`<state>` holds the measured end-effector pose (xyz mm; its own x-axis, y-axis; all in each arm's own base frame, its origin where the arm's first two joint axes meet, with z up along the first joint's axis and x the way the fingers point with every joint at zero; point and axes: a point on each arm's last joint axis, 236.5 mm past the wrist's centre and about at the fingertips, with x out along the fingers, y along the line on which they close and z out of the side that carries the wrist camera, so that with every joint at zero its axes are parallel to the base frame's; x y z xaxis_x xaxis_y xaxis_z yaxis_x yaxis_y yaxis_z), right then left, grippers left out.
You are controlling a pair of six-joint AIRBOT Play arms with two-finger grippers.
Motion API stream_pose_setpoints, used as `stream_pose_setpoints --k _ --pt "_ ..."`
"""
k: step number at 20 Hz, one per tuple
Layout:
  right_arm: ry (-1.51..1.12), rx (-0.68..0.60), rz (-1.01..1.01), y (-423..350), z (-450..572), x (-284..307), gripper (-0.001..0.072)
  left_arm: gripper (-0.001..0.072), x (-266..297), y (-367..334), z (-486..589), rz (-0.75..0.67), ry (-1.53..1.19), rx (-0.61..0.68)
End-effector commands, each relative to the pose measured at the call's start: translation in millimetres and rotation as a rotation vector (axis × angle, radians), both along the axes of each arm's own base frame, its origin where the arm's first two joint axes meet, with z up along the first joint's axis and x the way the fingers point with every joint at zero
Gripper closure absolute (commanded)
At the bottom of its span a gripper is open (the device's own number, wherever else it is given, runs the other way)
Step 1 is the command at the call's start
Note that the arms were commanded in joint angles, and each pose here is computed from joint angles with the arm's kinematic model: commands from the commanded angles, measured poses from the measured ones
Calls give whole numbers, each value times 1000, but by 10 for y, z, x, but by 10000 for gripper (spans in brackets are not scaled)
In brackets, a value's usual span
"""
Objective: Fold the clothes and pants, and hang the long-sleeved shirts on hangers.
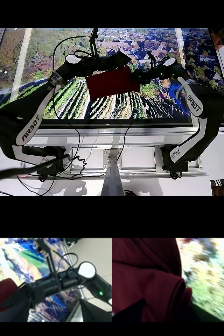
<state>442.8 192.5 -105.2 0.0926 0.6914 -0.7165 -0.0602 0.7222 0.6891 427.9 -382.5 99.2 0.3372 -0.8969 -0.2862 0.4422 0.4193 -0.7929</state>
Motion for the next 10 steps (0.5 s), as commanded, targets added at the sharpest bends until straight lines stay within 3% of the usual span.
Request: stream_pose_setpoints --k 1,2,3,7,10 --pt "-81 -24 124 386 -22 -102 340 12 26 154 -246 -40 -97 156" --pt "-126 -29 186 477 7 -126 539 14 30 221 -346 -57 -127 219" --pt "-152 -32 217 542 55 -119 675 14 39 306 -441 -74 -165 291" --pt "-300 -78 244 469 491 240 698 15 135 766 -387 -101 -355 538" --pt "-395 -191 126 -52 937 654 698 15 265 1294 -115 -82 -529 753"
